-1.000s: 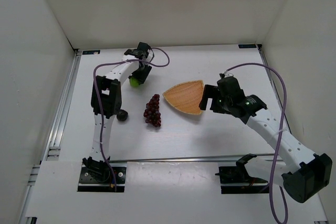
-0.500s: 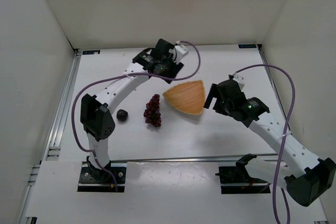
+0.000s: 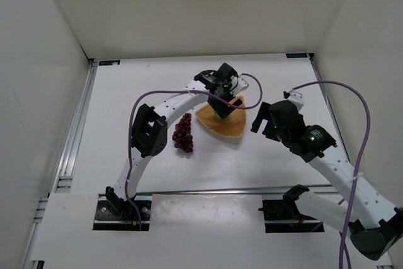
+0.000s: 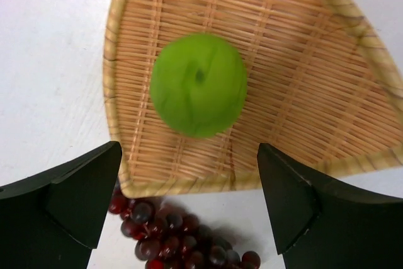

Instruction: Place and organize the fake fruits in the fruit bowl

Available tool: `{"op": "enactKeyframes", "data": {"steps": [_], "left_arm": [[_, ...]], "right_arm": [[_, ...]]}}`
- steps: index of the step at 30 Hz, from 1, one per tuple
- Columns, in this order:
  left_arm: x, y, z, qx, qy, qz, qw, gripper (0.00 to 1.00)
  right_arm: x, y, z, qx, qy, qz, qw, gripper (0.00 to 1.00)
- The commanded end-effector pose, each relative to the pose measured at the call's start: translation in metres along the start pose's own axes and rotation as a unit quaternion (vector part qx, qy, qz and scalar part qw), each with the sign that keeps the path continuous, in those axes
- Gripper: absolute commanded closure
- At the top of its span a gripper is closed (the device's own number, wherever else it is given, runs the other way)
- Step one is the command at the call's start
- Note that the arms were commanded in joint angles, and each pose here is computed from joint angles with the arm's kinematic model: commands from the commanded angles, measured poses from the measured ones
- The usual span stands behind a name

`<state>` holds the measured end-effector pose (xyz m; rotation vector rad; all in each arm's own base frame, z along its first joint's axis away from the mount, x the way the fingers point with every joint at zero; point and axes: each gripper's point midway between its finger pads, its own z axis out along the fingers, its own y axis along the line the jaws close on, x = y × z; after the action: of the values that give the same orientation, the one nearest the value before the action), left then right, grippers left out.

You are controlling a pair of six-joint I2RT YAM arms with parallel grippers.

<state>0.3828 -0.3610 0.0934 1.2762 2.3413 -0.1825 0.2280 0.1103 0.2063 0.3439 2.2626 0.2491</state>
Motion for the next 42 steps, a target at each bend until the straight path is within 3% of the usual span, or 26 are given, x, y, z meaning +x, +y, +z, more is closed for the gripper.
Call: {"op": "enactKeyframes", "data": {"steps": [1, 4, 9, 12, 16, 18, 19, 23, 29, 32, 33, 35, 37, 42], "left_arm": [[-0.058, 0.004, -0.088, -0.032, -0.114, 0.013, 0.993, 0.0], [-0.068, 0.013, -0.129, -0.06, -0.148, -0.002, 0.987, 0.0], [-0.059, 0.055, -0.213, -0.132, -0.21, -0.045, 0.968, 0.0], [-0.018, 0.105, -0.242, -0.183, -0.204, -0.105, 0.956, 0.0], [0.082, 0.168, -0.246, -0.243, -0.132, -0.19, 0.942, 0.0], [0.116, 0.177, -0.248, -0.252, -0.112, -0.221, 0.936, 0.0], [0.139, 0.188, -0.262, -0.268, -0.111, -0.244, 0.925, 0.0], [0.214, 0.187, -0.254, -0.276, -0.065, -0.309, 0.908, 0.0], [0.278, 0.186, -0.254, -0.287, -0.033, -0.378, 0.88, 0.0], [0.299, 0.181, -0.25, -0.277, -0.024, -0.402, 0.872, 0.0], [0.306, 0.178, -0.249, -0.277, -0.02, -0.408, 0.87, 0.0], [0.311, 0.172, -0.247, -0.27, -0.016, -0.412, 0.87, 0.0], [0.317, 0.171, -0.245, -0.269, -0.007, -0.409, 0.872, 0.0], [0.32, 0.164, -0.243, -0.259, -0.001, -0.407, 0.876, 0.0]], "right_arm": [[0.002, 0.019, 0.001, -0.026, 0.013, -0.069, 0.997, 0.01], [0.007, 0.049, 0.006, -0.048, 0.024, -0.141, 0.989, 0.01], [0.049, 0.127, 0.021, -0.122, 0.076, -0.284, 0.948, 0.01], [0.074, 0.181, 0.031, -0.154, 0.098, -0.34, 0.922, 0.01], [0.115, 0.235, 0.066, -0.173, 0.146, -0.377, 0.898, 0.01], [0.116, 0.259, 0.073, -0.186, 0.15, -0.368, 0.899, 0.01], [0.136, 0.257, 0.087, -0.175, 0.179, -0.379, 0.891, 0.01], [0.161, 0.271, 0.112, -0.177, 0.208, -0.384, 0.882, 0.01], [0.185, 0.262, 0.138, -0.135, 0.229, -0.377, 0.887, 0.01], [0.191, 0.261, 0.138, -0.14, 0.241, -0.377, 0.883, 0.29], [0.194, 0.259, 0.138, -0.14, 0.247, -0.378, 0.881, 0.45], [0.187, 0.265, 0.129, -0.152, 0.244, -0.368, 0.884, 0.59], [0.169, 0.272, 0.111, -0.167, 0.23, -0.355, 0.891, 0.81], [0.085, 0.265, 0.069, -0.167, 0.146, -0.288, 0.932, 0.81]]}}
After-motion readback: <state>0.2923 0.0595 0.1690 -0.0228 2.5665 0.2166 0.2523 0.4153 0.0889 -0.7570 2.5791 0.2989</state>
